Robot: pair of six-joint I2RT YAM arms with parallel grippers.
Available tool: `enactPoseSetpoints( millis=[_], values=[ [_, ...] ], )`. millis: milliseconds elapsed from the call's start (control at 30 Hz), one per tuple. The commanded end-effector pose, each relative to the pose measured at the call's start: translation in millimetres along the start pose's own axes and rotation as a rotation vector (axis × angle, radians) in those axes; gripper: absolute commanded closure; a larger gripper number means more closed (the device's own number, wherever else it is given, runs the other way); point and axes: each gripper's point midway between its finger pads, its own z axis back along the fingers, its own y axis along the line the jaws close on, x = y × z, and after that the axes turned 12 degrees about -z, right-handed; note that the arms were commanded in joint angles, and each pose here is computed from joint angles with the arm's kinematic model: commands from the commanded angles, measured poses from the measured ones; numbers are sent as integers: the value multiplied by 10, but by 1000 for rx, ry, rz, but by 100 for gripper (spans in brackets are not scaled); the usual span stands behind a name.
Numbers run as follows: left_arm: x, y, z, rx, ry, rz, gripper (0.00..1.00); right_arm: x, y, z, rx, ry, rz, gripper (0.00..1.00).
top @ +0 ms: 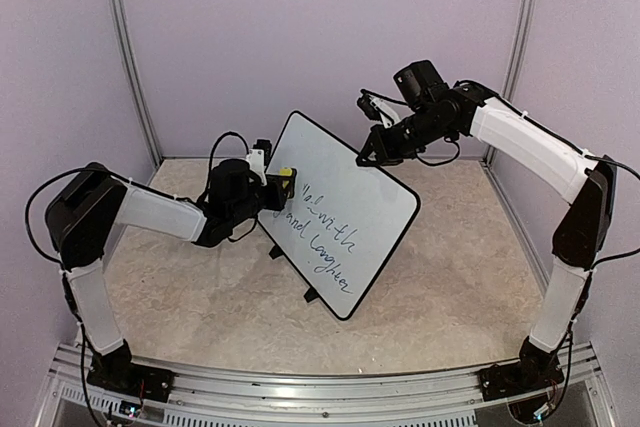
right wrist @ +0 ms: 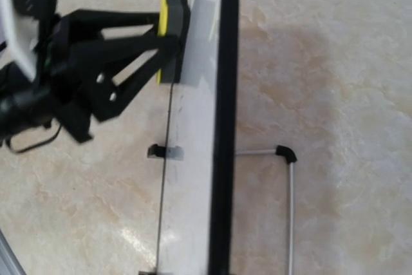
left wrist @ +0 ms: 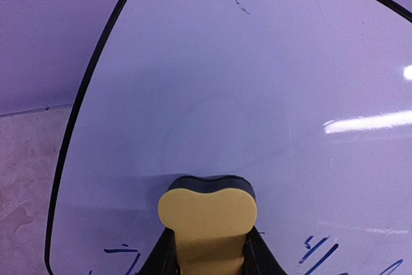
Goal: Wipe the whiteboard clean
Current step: Erase the center of the whiteboard.
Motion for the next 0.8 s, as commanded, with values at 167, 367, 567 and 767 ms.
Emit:
enactPoseSetpoints(
  millis=[167,367,567,767],
  values=[
    [-691,-1158,208,-303,128,-146,88,-552,639,-207,257,207,161,100],
    [-784,-1196,239,-317,150,-160,88,-556,638,-205,257,208,163,100],
    [-688,-604,55,-144,168,-158,88,-565,639,-198,256,209,162,100],
    [-480,-124,-62,-58,150,-189,88,-552,639,-183,255,203,164,100]
  ],
)
